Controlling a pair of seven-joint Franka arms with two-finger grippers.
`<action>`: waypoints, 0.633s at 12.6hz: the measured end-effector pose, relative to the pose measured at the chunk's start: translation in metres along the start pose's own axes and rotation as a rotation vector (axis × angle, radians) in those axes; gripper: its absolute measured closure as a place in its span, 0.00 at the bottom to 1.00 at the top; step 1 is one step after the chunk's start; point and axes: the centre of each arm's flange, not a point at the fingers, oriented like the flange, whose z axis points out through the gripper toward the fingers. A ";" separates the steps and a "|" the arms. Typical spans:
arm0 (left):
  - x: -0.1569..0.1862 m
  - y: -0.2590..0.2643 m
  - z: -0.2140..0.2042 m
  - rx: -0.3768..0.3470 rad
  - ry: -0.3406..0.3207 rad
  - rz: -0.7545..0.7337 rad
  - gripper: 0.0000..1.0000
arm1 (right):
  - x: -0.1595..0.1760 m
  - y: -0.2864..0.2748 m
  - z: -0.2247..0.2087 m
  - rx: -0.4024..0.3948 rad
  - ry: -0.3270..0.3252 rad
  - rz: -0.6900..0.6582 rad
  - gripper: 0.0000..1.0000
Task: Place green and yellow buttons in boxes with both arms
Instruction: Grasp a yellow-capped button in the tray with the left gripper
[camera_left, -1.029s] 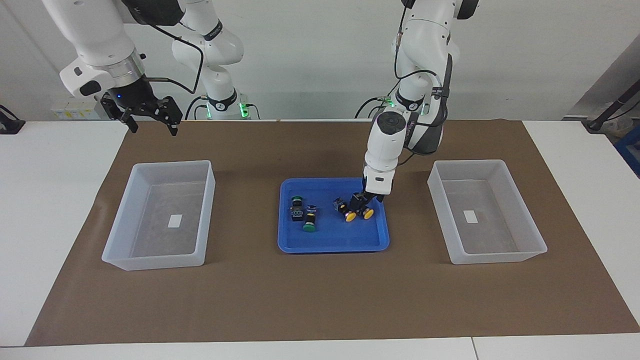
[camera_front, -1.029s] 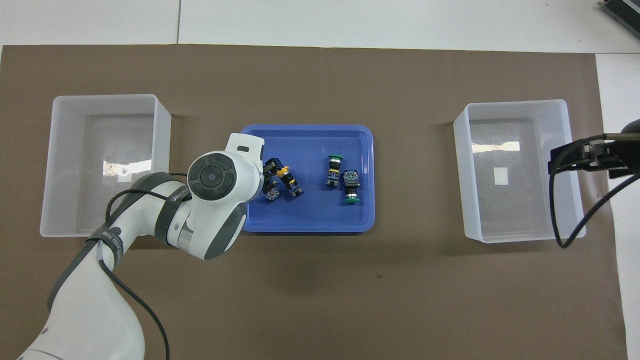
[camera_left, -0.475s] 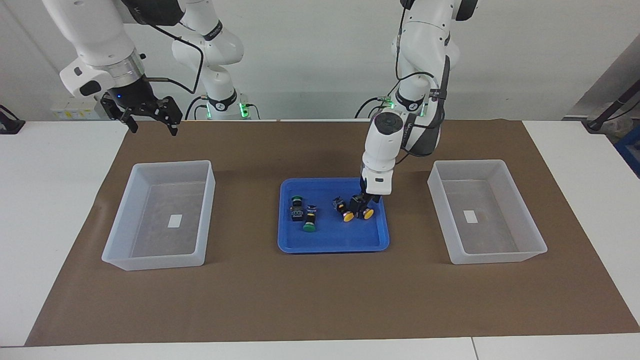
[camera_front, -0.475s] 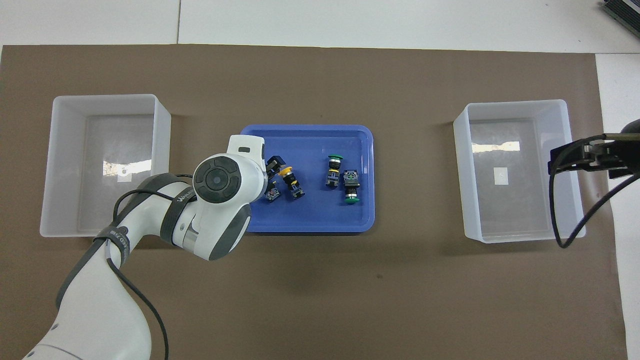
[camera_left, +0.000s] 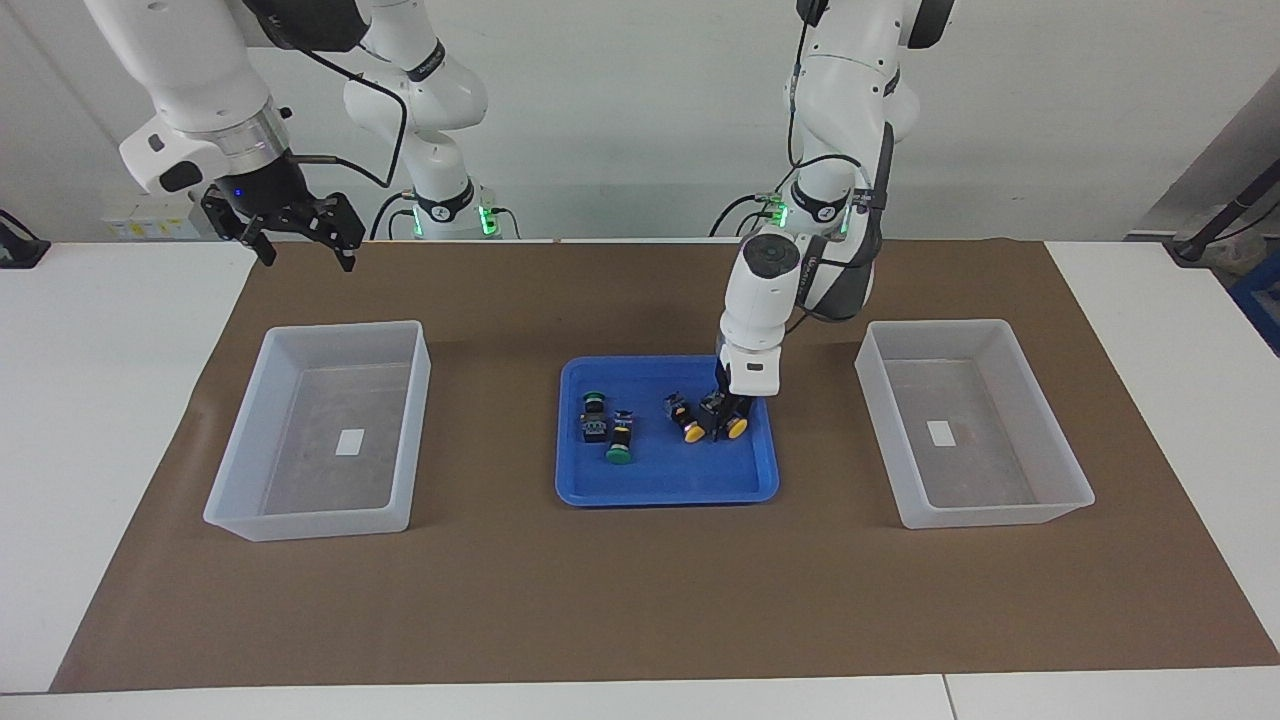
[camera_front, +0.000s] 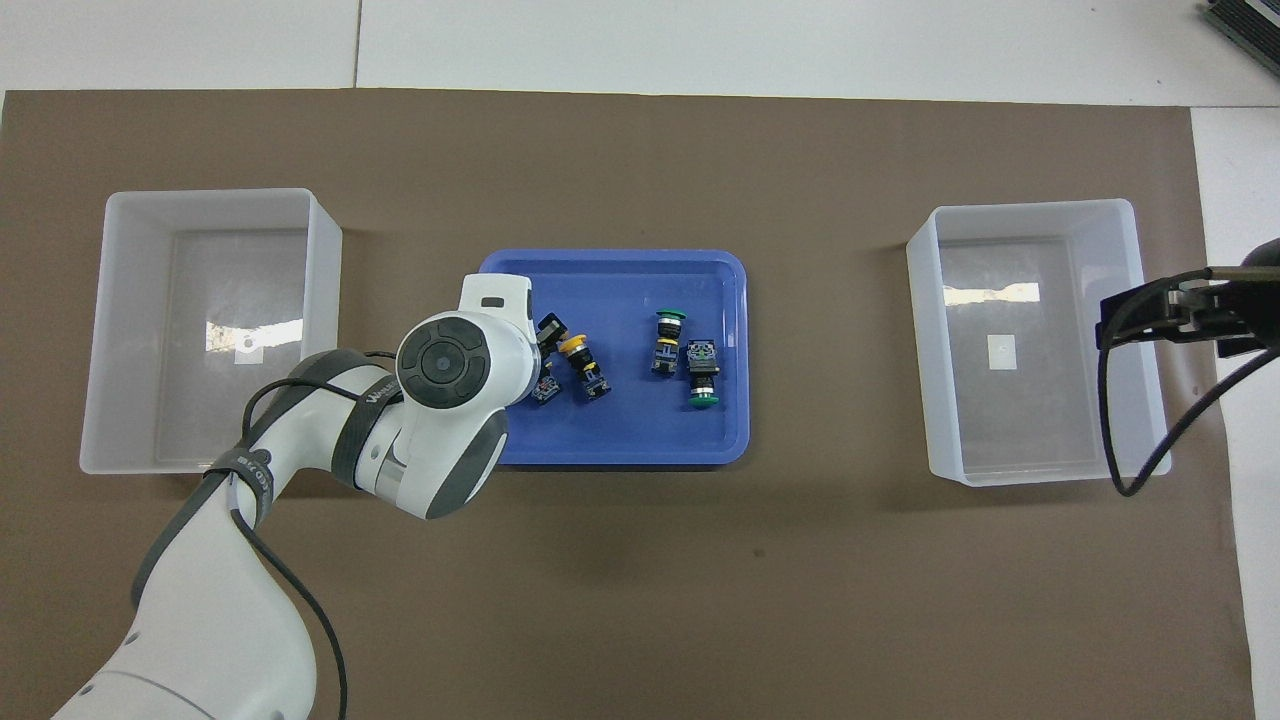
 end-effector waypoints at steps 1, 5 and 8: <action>0.001 0.000 -0.001 -0.001 0.001 -0.001 0.48 | 0.000 0.000 0.000 0.000 0.000 0.000 0.00; -0.001 0.001 -0.001 0.004 0.020 0.030 0.67 | 0.000 0.000 0.000 0.000 0.000 0.000 0.00; 0.006 0.010 -0.012 0.033 0.028 0.042 0.67 | 0.000 0.000 0.000 0.000 0.000 0.000 0.00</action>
